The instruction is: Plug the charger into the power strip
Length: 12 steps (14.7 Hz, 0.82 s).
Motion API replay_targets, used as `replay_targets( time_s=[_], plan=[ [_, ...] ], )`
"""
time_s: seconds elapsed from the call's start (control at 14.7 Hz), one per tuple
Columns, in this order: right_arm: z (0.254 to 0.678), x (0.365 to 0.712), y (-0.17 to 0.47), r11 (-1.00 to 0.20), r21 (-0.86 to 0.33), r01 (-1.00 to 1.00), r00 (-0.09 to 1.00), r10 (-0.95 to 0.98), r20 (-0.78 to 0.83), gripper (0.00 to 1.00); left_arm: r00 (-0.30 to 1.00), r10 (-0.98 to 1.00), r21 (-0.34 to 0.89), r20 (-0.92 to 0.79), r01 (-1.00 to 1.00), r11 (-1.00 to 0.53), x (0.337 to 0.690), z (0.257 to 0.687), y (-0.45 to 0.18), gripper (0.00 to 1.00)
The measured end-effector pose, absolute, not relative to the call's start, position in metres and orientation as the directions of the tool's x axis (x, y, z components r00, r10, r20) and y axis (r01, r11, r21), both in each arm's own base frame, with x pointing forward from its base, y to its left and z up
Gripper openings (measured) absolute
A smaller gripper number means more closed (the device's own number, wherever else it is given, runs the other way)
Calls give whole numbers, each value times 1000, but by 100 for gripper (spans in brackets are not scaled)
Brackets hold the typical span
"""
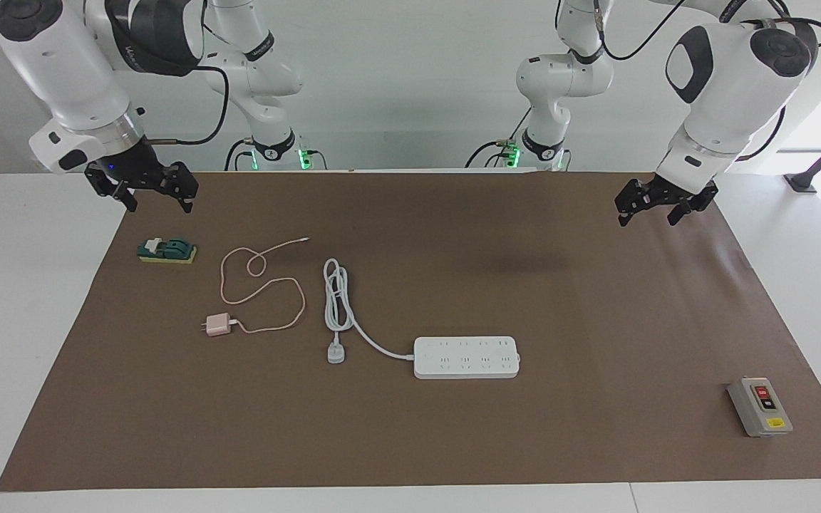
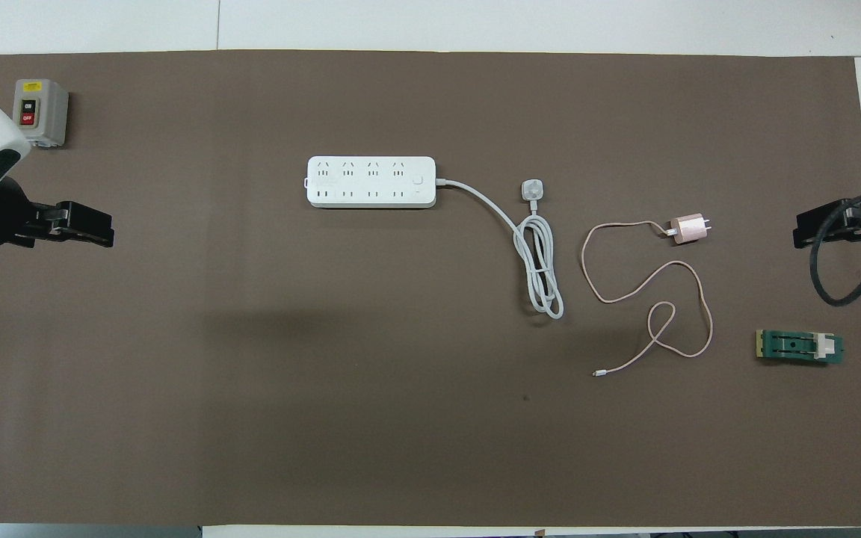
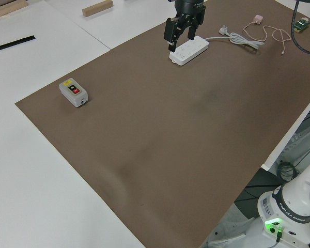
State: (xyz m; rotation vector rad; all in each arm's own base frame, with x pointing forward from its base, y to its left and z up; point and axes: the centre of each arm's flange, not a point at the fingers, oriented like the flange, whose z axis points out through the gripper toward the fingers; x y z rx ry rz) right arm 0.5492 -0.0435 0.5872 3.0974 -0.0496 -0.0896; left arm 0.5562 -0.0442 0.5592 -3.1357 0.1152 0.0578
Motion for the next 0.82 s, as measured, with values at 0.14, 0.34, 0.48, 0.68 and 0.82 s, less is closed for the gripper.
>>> replay_targets(
  time_s=[0.14,0.34,0.48,0.68,0.82],
  plan=[
    [588,548,-45,-999,43,-33,998,-35,-56,100,997,-68,-2,-48,-68,-998,559,553,-41,100],
    [580,548,-53,-996,40,-76,995,-78,-58,100,995,-67,-1,-71,-67,-998,564,540,-42,100],
    [561,547,-71,-988,19,-156,984,-157,-85,100,995,-66,-1,-79,-67,-998,565,535,-47,100],
    [511,557,-106,-945,-66,-320,937,-306,-168,100,996,-42,-4,-81,-43,-999,565,534,-54,100],
    [473,566,-119,-888,-103,-449,877,-415,-244,100,997,1,-7,-76,1,-1000,565,535,-54,100]
  ],
)
